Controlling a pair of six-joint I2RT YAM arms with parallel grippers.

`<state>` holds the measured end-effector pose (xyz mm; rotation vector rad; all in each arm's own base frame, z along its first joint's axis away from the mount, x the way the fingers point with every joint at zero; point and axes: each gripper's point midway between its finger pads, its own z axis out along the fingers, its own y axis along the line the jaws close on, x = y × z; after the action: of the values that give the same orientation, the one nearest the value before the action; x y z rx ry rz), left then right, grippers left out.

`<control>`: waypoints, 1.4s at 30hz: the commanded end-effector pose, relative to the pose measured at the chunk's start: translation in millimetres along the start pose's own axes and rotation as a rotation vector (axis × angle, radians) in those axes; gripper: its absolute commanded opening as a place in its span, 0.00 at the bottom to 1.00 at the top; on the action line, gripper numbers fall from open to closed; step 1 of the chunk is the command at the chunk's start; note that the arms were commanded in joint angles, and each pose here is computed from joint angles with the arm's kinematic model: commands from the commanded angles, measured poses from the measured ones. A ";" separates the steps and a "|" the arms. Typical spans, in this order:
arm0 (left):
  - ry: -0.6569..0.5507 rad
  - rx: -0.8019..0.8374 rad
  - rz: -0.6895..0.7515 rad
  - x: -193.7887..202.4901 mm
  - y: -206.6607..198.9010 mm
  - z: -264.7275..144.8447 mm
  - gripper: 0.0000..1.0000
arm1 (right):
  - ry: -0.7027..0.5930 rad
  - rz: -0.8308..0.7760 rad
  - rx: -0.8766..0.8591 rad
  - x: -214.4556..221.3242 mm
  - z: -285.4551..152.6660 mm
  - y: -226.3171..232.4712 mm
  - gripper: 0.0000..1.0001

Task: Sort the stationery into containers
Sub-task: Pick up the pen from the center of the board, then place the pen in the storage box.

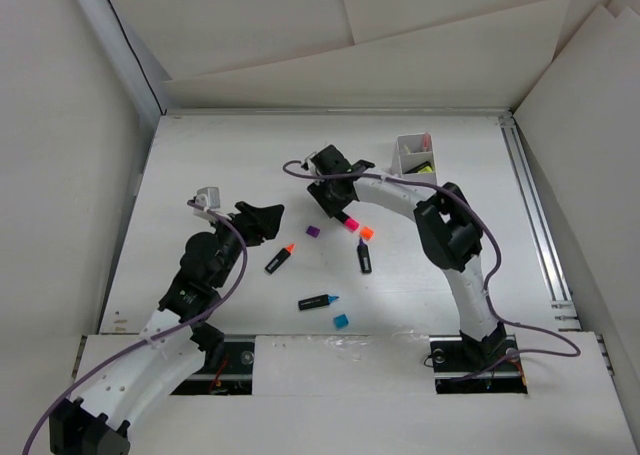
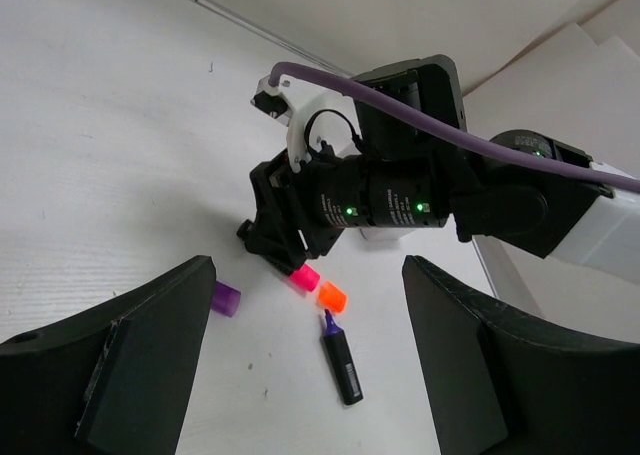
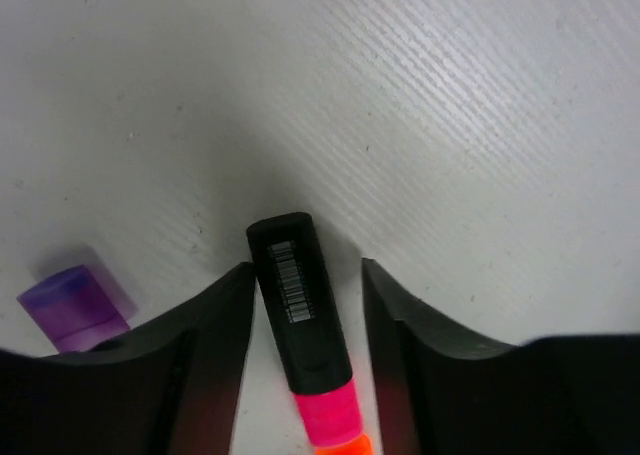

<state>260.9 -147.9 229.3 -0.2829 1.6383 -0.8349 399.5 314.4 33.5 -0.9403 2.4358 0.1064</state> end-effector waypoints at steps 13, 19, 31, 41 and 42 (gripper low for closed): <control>0.002 0.021 0.012 0.7 -2.7 3.6 0.73 | -0.077 0.035 0.011 -30.4 6.8 -20.3 0.20; 0.006 0.029 0.012 1.8 -4.1 4.8 0.73 | -0.297 0.166 0.050 -76.8 -35.5 -53.2 0.11; 0.047 0.057 0.013 13.1 -6.4 9.8 0.73 | -0.979 0.822 0.359 -83.6 -217.8 -241.9 0.10; 0.068 0.080 0.013 19.1 -9.4 15.9 0.72 | -1.164 1.058 0.696 -22.6 -244.3 -293.3 0.11; 0.068 0.080 0.013 19.1 -9.5 15.9 0.72 | -1.168 1.065 0.709 -21.6 -240.2 -291.7 0.11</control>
<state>267.0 -169.3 206.8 -0.2193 1.7251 -0.8785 497.0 52.9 259.0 0.5487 1.5451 0.1186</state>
